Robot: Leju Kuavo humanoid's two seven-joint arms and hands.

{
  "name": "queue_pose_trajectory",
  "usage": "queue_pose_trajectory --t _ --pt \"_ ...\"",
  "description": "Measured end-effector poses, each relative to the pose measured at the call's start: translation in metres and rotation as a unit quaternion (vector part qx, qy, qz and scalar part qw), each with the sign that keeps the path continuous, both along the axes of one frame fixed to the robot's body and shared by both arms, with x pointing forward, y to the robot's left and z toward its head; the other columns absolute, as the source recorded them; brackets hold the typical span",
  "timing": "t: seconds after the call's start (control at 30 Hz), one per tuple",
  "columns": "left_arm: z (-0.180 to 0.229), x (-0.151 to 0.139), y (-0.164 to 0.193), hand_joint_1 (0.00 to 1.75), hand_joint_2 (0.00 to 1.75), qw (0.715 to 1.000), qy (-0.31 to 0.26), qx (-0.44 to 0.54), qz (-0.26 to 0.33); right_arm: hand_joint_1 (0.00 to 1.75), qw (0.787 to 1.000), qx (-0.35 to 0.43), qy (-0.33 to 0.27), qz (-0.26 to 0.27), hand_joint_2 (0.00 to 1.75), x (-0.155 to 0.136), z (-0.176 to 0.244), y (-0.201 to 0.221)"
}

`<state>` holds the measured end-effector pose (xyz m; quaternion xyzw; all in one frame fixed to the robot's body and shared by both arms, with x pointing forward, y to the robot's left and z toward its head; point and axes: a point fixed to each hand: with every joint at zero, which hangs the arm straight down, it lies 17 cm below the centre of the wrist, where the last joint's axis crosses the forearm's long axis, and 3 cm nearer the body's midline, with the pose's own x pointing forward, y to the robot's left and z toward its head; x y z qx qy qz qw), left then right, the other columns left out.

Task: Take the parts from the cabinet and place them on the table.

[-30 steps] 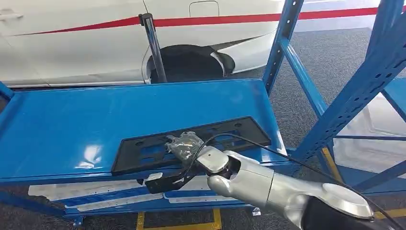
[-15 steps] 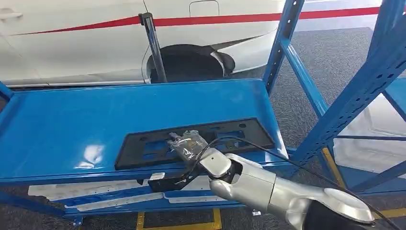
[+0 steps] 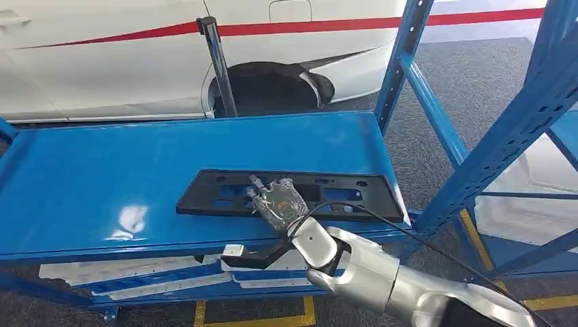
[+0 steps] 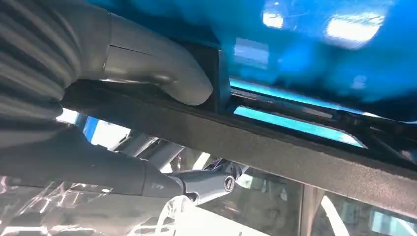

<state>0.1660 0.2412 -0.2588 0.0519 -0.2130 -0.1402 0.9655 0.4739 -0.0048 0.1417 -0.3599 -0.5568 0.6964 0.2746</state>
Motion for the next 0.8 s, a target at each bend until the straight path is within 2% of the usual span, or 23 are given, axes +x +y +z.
queue_pose_trajectory --t 0.5,0.63,0.73,0.8 --pt "0.000 0.000 0.000 0.00 1.75 1.000 0.000 0.000 0.000 1.75 1.000 0.012 -0.001 -0.006 1.75 0.002 0.006 -0.003" --pt "0.000 0.001 0.001 0.00 1.75 1.000 -0.001 0.002 0.001 1.75 0.998 -0.050 -0.036 0.008 1.75 0.002 0.014 -0.003" --pt "0.000 0.001 0.001 0.00 1.75 1.000 -0.001 0.002 0.001 1.75 0.998 -0.062 0.004 0.015 1.75 -0.006 0.006 0.000" --pt "0.000 0.000 0.001 0.00 1.75 1.000 0.002 0.003 0.002 1.75 0.998 -0.057 -0.009 0.013 1.75 -0.005 0.013 0.001"
